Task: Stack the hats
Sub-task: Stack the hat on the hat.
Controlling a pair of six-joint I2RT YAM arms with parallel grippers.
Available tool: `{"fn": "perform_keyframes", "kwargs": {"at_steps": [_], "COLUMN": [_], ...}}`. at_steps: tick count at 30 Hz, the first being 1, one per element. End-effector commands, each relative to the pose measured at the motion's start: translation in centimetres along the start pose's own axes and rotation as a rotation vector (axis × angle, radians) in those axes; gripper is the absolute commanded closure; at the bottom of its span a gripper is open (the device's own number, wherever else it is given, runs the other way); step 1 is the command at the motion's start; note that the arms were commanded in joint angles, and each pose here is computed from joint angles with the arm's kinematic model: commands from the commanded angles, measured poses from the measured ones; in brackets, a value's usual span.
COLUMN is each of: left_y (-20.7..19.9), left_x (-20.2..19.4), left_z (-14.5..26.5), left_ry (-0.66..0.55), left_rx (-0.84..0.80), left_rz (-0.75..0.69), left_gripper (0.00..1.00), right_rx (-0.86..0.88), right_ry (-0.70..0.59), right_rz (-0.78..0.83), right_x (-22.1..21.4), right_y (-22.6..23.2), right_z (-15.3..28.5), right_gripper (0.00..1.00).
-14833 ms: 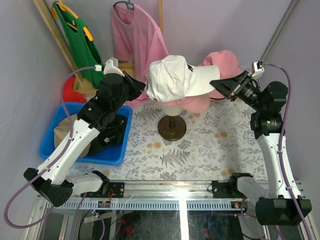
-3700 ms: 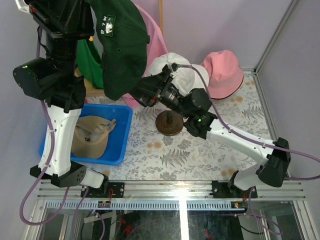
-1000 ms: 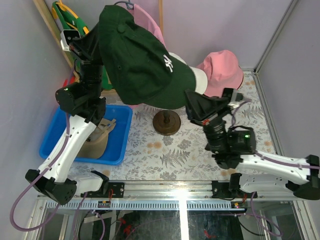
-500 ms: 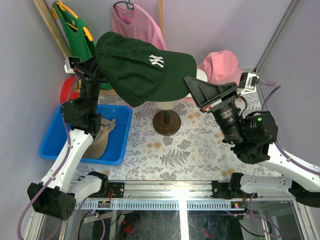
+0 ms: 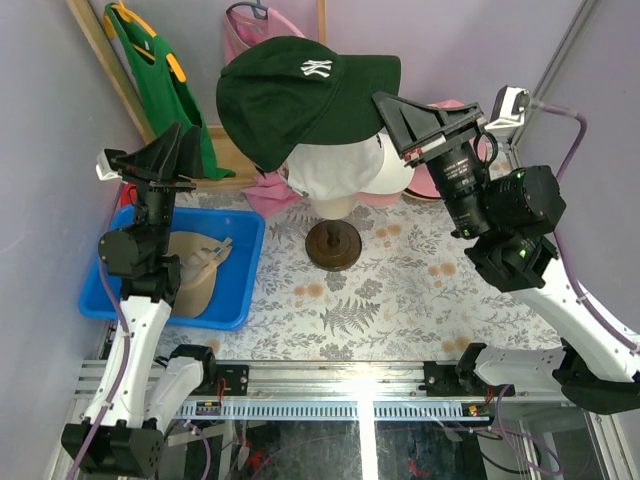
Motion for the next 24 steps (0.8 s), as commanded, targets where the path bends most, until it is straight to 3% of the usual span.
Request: {"fn": "perform_keyframes", "kwargs": {"at_steps": [1, 24], "left_y": [1.6, 4.2], "left_x": [0.6, 2.0], "left_z": [0.7, -0.6], "left_ry": [-0.036, -0.045], "left_rx": [0.143, 0.365], "left_rz": [-0.078, -0.338], "left_gripper": [0.63, 0.61], "right_rx": [0.037, 0.000], "right_ry": [-0.016, 0.046], "right_rz": [-0.049, -0.245], "right_x": [1.8, 2.8], "right_y": [1.2, -7.6], "right_z": [-0.9, -2.2], "right_gripper": [1.00, 1.00]}}
Point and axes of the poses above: each gripper's point midway between its finger pads, its own z axis back along the fingers, its own y axis along the line the jaws close on, x = y × z, the point moved 8 cm from there along z, back along the fingers, and after that the axes turned 4 degrees about z, right-handed, at the moved point
